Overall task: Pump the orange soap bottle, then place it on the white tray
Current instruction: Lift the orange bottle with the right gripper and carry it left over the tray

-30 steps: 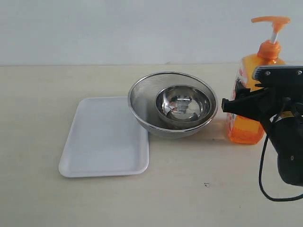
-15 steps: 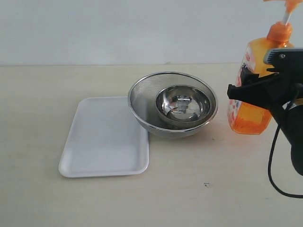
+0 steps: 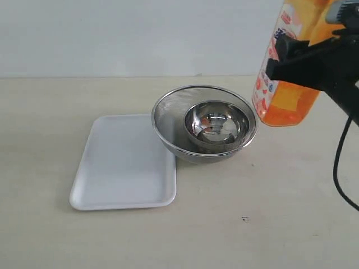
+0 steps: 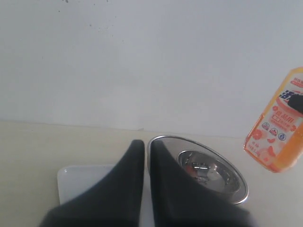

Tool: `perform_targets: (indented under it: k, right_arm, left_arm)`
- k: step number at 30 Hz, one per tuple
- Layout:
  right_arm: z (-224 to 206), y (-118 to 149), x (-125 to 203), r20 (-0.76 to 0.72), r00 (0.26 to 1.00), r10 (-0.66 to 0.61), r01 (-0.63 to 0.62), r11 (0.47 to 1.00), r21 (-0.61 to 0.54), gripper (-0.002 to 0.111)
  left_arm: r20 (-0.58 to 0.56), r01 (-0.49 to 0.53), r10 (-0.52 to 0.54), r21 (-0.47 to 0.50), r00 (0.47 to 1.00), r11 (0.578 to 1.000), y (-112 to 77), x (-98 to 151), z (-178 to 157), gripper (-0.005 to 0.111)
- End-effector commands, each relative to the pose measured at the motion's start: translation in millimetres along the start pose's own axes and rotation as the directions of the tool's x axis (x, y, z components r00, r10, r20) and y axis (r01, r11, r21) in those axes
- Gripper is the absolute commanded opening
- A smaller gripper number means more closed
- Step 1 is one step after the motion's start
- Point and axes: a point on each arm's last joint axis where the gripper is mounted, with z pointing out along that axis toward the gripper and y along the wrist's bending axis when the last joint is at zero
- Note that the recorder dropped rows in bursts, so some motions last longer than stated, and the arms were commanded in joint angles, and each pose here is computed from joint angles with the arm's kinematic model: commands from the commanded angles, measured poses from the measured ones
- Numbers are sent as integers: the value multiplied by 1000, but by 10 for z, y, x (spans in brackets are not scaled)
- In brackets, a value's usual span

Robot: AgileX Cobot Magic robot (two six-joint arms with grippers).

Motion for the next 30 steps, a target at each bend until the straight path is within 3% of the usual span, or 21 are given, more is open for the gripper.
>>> perform_targets:
  k: [1, 11, 30]
  right_arm:
    - [1, 291, -474, 176, 984, -32, 52, 993, -109, 0]
    - [-60, 1246, -996, 237, 971, -17, 110, 916, -385, 0]
    - [444, 2117, -555, 123, 992, -38, 94, 866, -490, 0]
  left_arm:
    - [2, -12, 12, 3, 1000, 1000, 2, 11, -7, 5]
    - [-1, -12, 12, 4, 1000, 1000, 1, 14, -7, 5]
    - [-4, -12, 12, 4, 1000, 1000, 1, 16, -7, 5]
